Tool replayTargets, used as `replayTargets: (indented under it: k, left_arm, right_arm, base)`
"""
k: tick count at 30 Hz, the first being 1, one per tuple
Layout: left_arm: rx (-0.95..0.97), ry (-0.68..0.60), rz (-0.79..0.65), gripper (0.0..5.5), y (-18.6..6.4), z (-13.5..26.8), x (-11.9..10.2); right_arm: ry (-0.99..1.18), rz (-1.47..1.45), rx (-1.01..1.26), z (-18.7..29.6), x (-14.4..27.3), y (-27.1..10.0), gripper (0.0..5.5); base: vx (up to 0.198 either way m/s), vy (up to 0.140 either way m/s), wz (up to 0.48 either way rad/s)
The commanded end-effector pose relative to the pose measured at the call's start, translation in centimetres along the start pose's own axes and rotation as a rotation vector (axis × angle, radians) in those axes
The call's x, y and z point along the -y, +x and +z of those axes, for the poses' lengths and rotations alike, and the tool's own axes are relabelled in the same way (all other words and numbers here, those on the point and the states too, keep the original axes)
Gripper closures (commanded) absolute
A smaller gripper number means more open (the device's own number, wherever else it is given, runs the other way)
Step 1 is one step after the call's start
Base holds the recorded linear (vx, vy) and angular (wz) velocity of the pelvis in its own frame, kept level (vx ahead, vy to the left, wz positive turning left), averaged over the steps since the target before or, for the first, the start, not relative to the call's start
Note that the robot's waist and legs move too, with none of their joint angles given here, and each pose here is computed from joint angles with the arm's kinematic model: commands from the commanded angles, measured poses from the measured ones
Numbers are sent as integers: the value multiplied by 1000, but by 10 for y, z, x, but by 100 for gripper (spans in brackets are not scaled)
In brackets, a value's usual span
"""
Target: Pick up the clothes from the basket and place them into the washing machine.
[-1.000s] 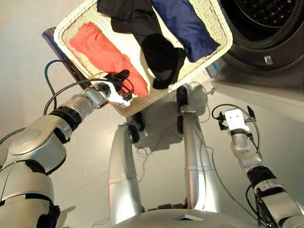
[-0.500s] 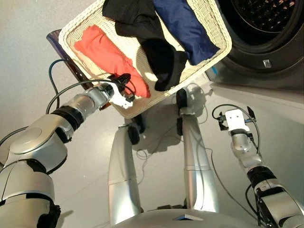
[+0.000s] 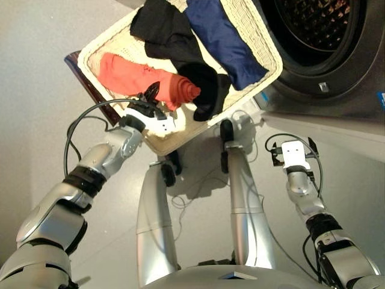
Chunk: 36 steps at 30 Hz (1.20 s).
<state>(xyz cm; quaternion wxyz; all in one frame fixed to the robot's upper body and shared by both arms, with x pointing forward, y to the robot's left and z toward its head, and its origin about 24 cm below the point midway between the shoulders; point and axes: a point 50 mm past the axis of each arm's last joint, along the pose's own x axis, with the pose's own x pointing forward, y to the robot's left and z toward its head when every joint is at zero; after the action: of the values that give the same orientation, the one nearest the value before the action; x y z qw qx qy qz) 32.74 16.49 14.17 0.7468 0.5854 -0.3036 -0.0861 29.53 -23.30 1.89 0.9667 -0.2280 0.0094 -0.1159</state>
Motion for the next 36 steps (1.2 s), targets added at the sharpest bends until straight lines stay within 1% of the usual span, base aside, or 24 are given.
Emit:
replayTargets:
  k: [1, 5, 7, 8, 10, 13, 16, 18, 23, 27, 30, 31, 36]
  left_arm:
    - [150, -216, 151, 550, 1, 29, -25]
    - [191, -456, 233, 550, 0, 41, -36]
    - [223, -592, 285, 550, -2, 48, -44]
    - [236, -659, 297, 550, -2, 51, -46]
    - [276, -828, 329, 550, -3, 58, -54]
    - [356, -951, 293, 550, -4, 66, -64]
    - [442, -991, 235, 550, -4, 75, -75]
    - [487, -1029, 225, 550, -3, 81, -81]
    - [563, -1171, 191, 550, -2, 96, -84]
    - [606, -1235, 143, 550, -3, 104, -84]
    - [636, -1177, 69, 550, -4, 108, -87]
    - [634, -1173, 65, 550, -5, 107, -87]
    - [636, -1177, 7, 550, -6, 106, -88]
  right_arm:
    - [55, -52, 132, 20, 18, 0, 0]
    - [53, -50, 252, 44, 21, 2, 0]
    - [-21, -54, 411, 73, 30, -1, 0]
    - [-60, -59, 434, 76, 33, -1, 0]
    - [-104, -31, 589, 107, 39, -7, 0]
    - [-187, 86, 742, 137, 46, -17, 0]
    - [-248, 132, 839, 159, 48, -18, 0]
    - [-256, 154, 896, 171, 44, -21, 0]
    - [-284, 217, 987, 190, 30, -25, 0]
    - [-288, 315, 1048, 202, 19, -33, 0]
    - [-333, 476, 1065, 206, 12, -41, 0]
    - [-328, 488, 1058, 206, 13, -42, 0]
    - [-204, 741, 980, 205, 10, -49, 0]
  base:
    - [0, 0, 0]
    - [0, 0, 0]
    - [0, 0, 0]
    - [0, 0, 0]
    - [0, 0, 0]
    - [0, 0, 0]
    - [0, 0, 0]
    - [0, 0, 0]
    - [0, 0, 0]
    - [0, 0, 0]
    - [0, 0, 0]
    - [0, 0, 0]
    - [0, 0, 0]
